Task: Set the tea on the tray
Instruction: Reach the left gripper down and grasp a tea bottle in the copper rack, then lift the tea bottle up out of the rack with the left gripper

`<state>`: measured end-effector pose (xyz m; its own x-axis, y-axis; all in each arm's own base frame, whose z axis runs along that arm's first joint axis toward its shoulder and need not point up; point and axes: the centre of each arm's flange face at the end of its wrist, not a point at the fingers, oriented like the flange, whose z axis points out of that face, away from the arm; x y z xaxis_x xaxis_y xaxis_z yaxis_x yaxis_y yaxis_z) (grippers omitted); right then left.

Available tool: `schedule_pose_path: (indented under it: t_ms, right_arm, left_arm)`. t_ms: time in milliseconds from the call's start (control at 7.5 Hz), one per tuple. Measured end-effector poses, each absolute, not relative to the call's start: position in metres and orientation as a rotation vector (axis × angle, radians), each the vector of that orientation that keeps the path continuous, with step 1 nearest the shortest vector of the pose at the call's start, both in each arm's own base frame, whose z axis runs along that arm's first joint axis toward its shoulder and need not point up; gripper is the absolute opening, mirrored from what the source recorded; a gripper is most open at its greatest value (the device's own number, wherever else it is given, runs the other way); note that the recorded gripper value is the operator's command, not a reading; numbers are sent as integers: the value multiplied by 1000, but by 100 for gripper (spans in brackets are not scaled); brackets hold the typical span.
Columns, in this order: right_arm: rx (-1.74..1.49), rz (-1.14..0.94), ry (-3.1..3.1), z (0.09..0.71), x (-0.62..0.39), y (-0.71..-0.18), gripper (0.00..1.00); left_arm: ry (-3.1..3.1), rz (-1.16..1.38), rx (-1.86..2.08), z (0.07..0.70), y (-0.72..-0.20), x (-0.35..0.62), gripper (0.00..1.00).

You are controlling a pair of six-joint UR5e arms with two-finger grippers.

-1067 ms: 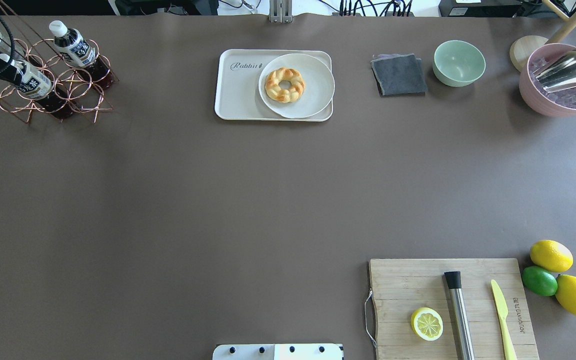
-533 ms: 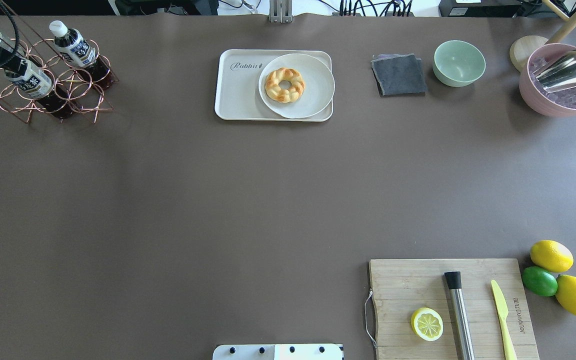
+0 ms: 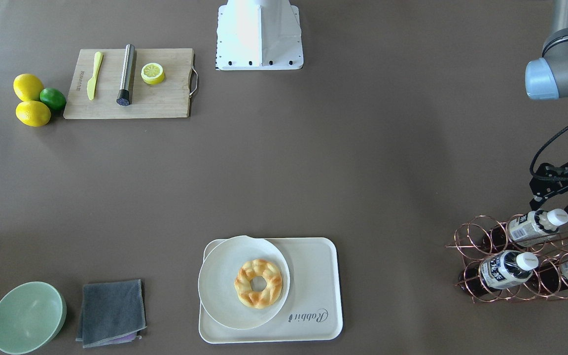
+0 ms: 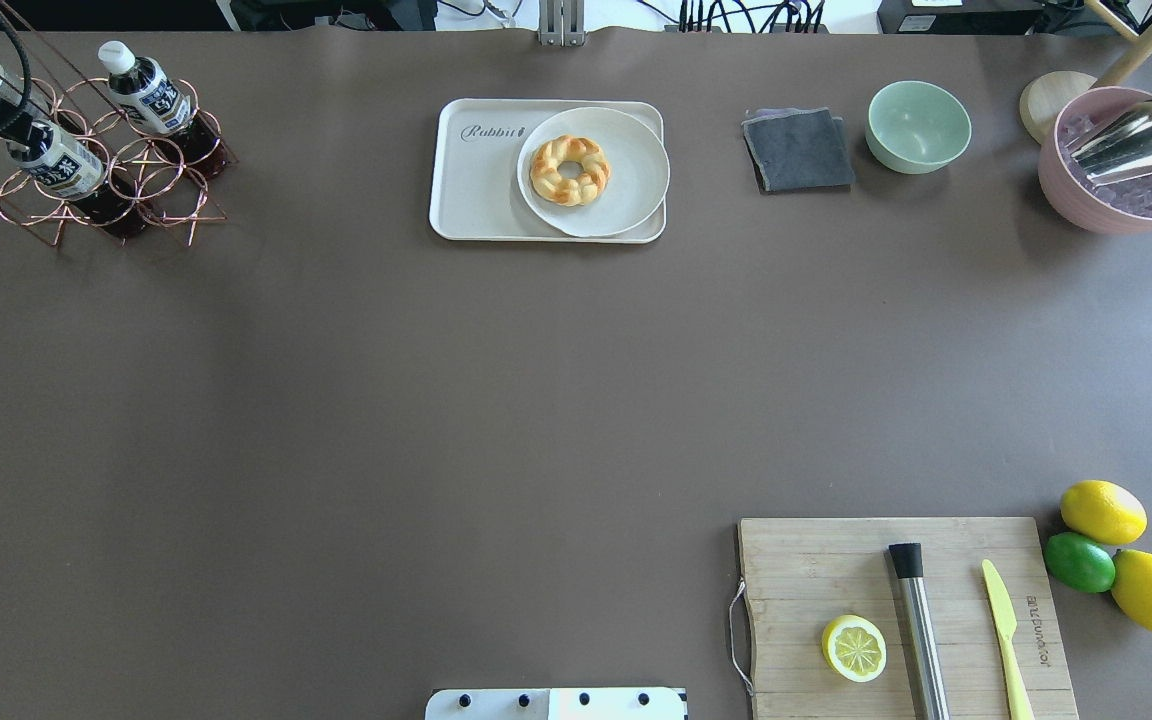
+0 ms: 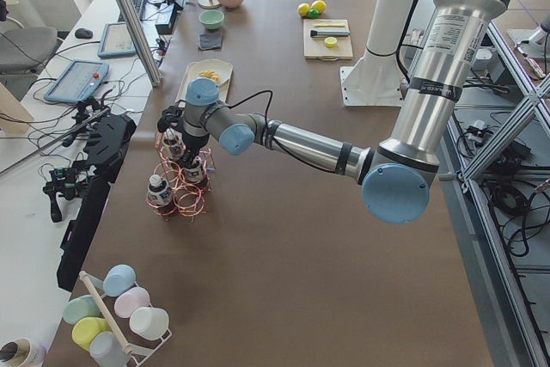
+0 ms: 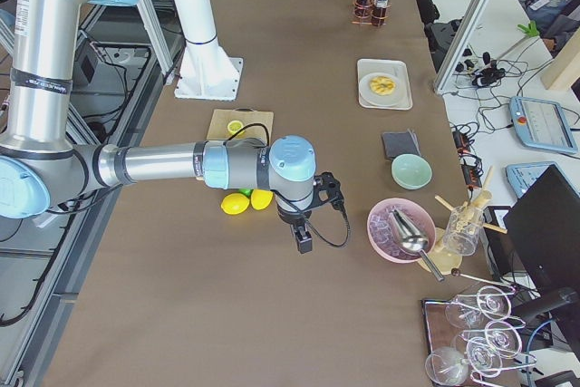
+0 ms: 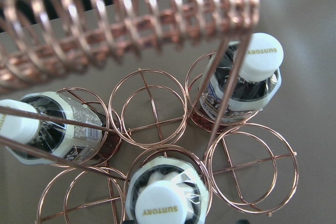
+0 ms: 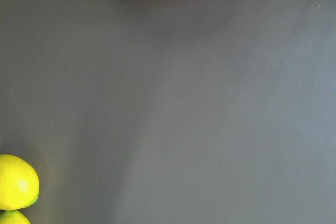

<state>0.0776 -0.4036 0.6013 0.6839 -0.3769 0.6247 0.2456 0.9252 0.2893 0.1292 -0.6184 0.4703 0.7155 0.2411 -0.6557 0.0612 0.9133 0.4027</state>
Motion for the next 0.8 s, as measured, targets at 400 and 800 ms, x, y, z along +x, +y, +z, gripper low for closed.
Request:
schedule_pose_path:
  t_ms: [400,800]
  right_arm:
    - [191,-351,-740,600,78,-404,100]
    - [196,-352,-739,598,78,-404,100]
  left_arm:
    - [777,85,421,464,-623,124,0]
    - [829,44,428,429,-635,82,0]
